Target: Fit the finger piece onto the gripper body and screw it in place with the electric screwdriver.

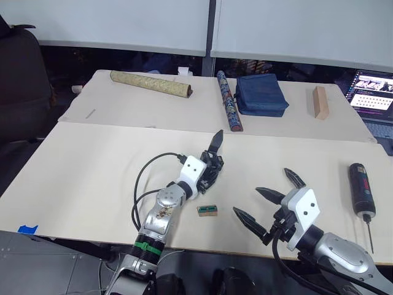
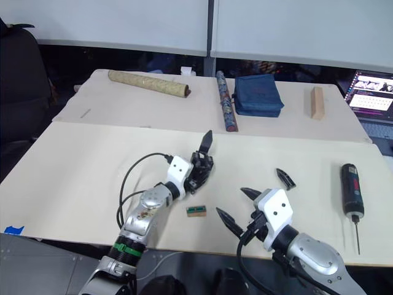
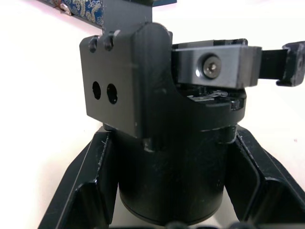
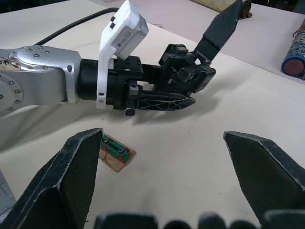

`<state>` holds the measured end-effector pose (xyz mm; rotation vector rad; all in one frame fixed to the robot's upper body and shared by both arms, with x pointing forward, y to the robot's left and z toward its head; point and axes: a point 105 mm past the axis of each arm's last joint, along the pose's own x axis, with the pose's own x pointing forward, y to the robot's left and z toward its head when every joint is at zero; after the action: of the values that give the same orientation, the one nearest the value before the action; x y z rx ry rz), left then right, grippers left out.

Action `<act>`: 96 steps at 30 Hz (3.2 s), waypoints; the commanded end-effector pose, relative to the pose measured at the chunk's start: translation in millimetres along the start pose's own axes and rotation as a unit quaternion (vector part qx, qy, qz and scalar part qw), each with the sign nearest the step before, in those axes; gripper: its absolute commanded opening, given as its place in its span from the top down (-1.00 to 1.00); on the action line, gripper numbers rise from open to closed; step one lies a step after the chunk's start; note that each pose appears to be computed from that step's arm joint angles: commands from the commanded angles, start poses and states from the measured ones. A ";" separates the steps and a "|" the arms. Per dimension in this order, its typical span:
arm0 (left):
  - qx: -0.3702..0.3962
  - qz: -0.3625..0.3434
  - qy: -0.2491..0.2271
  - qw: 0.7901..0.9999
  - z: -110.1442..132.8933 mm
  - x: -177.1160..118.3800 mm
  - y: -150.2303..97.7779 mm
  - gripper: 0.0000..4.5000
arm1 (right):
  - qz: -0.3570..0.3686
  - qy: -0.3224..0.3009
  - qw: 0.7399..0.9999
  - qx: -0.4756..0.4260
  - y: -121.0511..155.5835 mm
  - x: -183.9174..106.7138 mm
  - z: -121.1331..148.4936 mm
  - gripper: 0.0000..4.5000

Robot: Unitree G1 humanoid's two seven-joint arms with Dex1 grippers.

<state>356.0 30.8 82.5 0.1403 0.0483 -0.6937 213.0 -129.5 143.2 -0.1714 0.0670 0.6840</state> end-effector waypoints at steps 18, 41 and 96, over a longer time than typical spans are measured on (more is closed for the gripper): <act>-0.021 -0.033 0.067 0.997 -22.1 -32.0 16.8 -1.00 | 0.005 -0.029 0.999 -0.018 -3.4 1.8 11.5 -1.00; 0.041 -0.329 0.007 0.944 88.2 -127.9 35.8 -1.00 | 0.065 0.196 0.978 -0.004 -89.2 1.5 46.9 -1.00; -0.226 -0.199 -0.194 0.934 194.5 -47.4 32.0 -1.00 | -0.023 -0.063 0.983 -0.172 -98.9 77.0 80.5 0.51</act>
<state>341.9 58.8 264.7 -0.4525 -0.0887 -1.0704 342.4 -148.4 206.7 -0.4560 -0.0827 0.6868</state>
